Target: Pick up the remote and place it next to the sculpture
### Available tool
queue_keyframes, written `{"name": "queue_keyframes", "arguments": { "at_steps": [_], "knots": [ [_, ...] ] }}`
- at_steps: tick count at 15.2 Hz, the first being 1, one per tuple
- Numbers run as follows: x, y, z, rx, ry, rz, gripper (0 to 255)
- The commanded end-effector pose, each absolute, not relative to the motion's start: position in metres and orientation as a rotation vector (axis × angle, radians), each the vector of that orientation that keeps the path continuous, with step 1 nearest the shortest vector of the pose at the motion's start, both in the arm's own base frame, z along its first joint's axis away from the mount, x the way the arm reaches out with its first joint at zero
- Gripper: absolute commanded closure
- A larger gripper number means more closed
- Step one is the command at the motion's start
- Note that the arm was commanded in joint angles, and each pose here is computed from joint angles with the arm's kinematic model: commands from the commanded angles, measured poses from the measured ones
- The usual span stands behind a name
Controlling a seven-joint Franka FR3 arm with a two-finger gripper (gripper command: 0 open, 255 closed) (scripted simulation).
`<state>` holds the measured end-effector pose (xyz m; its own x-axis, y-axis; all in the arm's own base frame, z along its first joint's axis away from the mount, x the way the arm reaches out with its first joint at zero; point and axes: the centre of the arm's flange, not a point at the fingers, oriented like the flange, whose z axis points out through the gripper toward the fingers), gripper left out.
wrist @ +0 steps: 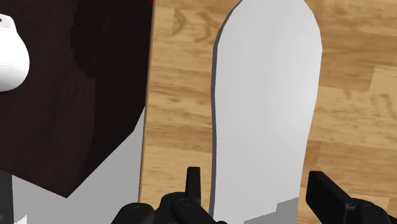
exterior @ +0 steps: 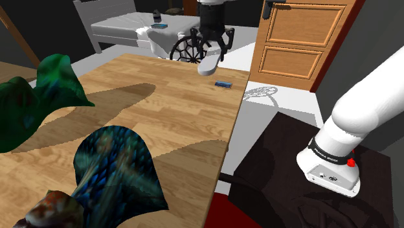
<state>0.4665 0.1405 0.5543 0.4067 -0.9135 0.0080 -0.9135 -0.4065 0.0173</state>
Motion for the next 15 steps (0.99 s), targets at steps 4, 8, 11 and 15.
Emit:
{"name": "queue_keyframes", "arguments": {
  "at_steps": [4,8,11,15],
  "knots": [
    [0.467,0.141,0.582,2.619,-1.701,-0.004,255],
    [0.467,0.141,0.603,2.619,-1.701,-0.004,255],
    [0.462,0.167,0.607,2.619,-1.701,-0.004,255],
    [0.451,0.219,0.608,2.619,-1.701,-0.004,255]
  ]
}}
